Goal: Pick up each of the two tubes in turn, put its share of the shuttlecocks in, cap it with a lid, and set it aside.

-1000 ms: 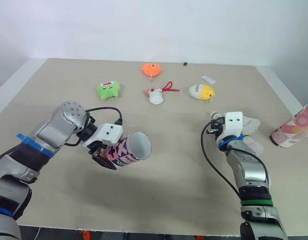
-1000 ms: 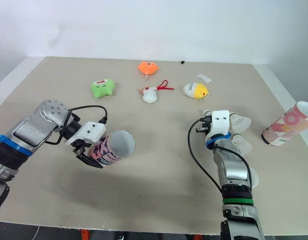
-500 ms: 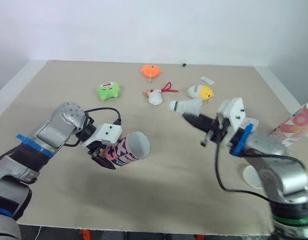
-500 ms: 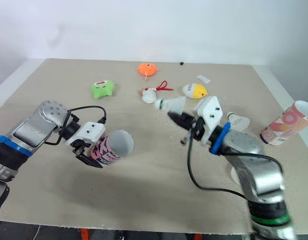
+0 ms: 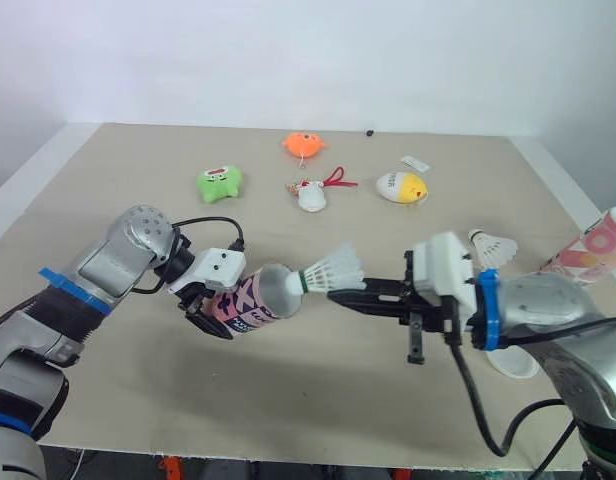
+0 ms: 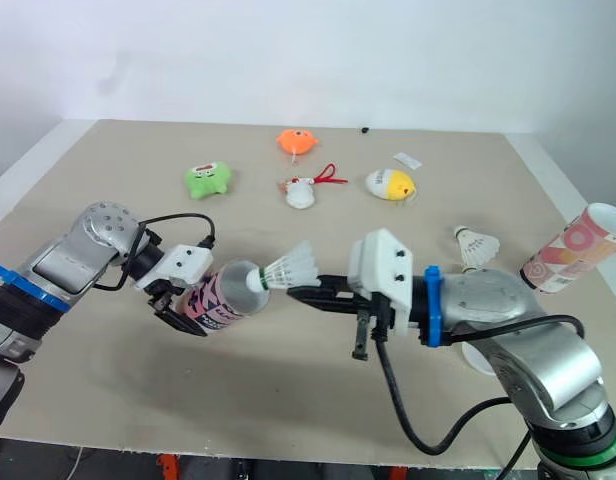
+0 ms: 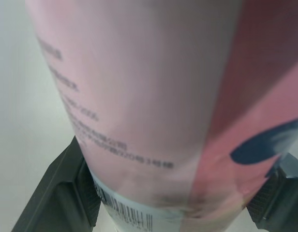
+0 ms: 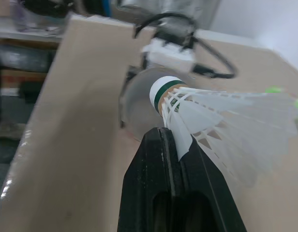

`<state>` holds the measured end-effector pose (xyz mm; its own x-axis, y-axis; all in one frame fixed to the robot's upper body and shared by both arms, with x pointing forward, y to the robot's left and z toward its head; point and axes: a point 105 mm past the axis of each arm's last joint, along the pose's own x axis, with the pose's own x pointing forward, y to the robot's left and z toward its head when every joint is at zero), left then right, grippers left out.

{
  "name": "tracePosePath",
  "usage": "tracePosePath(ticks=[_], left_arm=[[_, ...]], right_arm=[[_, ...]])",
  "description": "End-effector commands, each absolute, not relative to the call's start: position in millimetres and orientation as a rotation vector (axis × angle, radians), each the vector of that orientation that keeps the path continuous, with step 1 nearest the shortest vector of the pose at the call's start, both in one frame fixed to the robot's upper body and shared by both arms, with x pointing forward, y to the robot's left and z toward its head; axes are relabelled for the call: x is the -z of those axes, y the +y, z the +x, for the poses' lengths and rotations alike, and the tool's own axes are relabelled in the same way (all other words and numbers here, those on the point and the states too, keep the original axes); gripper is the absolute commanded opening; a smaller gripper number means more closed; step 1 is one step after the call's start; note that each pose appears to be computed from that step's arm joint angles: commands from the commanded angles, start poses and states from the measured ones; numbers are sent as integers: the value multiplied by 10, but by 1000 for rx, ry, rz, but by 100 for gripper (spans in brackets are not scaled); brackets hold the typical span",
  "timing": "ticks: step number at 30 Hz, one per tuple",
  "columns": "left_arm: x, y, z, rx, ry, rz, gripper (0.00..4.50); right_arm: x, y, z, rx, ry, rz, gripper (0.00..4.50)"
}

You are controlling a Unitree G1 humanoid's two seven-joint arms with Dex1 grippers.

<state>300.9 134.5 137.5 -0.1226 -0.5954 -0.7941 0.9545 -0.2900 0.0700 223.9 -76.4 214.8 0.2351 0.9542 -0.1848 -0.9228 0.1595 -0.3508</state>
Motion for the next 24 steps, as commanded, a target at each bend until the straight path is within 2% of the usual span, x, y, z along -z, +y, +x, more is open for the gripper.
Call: tracePosePath(ticks=[1,4,9,10,12,13,14,15,16,21,24], left_arm=[[-1307,1329,2999,1692,594,892,340],[-1308,1318,3000,1693,590,888,340],[-1314,1290,2993,1698,581,869,340],[-1315,1286,2990,1699,581,867,340],[-1317,1281,2984,1700,581,864,340],[-1318,1278,2979,1701,580,862,340],[-1320,1274,2975,1702,580,861,340],[-1322,1270,2971,1703,579,861,340],[-1324,1267,2968,1704,579,860,340],[-1336,1254,2953,1709,574,859,340],[-1340,1242,2940,1714,570,856,340]], right_arm=[[-2172,-651,2294,-1355,-124,-496,3],[-2111,-550,2375,-1369,-108,-558,3],[-2052,-495,2364,-1438,-71,-594,3],[-2051,-494,2361,-1448,-70,-595,51],[-2051,-494,2342,-1471,-63,-582,70],[-2075,-494,2333,-1478,-71,-552,123],[-2101,-499,2326,-1484,-76,-518,141],[-2128,-505,2316,-1490,-82,-489,190],[-2168,-513,2287,-1503,-97,-459,205],[-2370,-673,2193,-1488,-140,-318,205],[-2392,-917,2214,-1359,-117,-270,205]])
